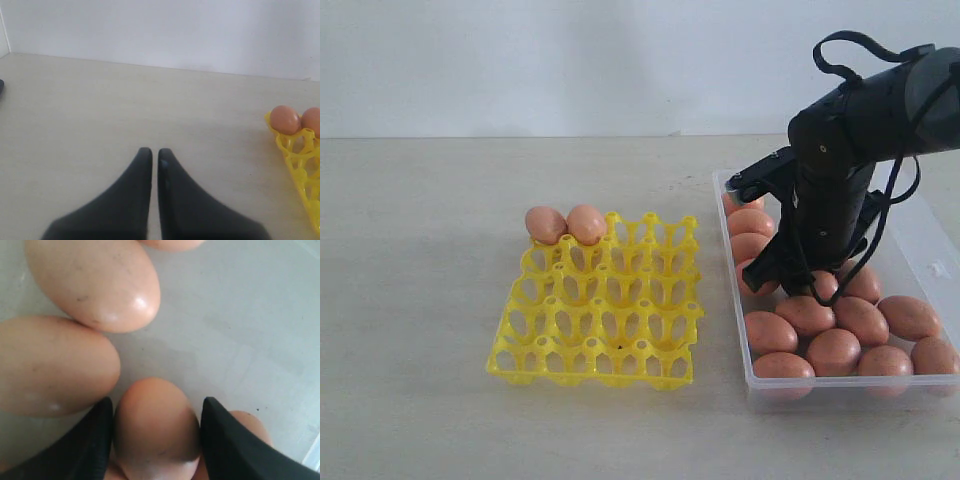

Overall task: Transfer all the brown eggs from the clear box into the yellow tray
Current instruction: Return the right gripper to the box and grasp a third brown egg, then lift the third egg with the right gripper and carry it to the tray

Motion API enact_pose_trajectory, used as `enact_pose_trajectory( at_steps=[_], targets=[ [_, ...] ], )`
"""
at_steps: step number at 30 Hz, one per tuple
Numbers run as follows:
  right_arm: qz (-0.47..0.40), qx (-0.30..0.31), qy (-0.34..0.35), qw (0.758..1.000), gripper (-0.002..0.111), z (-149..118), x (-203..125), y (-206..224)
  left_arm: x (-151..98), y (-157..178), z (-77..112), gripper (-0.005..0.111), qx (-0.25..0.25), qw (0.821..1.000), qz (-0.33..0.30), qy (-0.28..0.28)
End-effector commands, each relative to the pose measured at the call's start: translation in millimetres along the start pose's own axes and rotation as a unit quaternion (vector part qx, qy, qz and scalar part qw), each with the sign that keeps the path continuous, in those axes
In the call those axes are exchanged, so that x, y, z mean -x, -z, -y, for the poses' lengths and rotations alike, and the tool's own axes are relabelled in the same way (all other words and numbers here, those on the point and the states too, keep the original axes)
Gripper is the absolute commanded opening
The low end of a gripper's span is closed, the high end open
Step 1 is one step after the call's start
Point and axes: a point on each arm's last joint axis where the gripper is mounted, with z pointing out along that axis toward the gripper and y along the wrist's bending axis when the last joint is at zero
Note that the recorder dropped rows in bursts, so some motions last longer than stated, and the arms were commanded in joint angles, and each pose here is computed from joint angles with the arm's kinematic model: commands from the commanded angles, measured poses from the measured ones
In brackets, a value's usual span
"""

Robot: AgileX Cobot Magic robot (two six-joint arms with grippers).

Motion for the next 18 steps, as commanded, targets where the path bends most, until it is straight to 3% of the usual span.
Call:
enact_pose_trajectory(
  at_steps=[1,7,18],
  targets=[
    [0.062,-0.001,-0.027,0.998,0.017,8,8,25,0,0,-0.3,0.004,0.002,1.0,0.004,-0.001],
    [0.116,-0.004,-0.045,0.992,0.002,14,10,57,0,0,-0.3,0.004,0.002,1.0,0.004,-0.001],
    [0.231,0.009,-0.056,0.971,0.001,16,23,83,0,0,-0.3,0.004,0.002,1.0,0.004,-0.001]
  ],
)
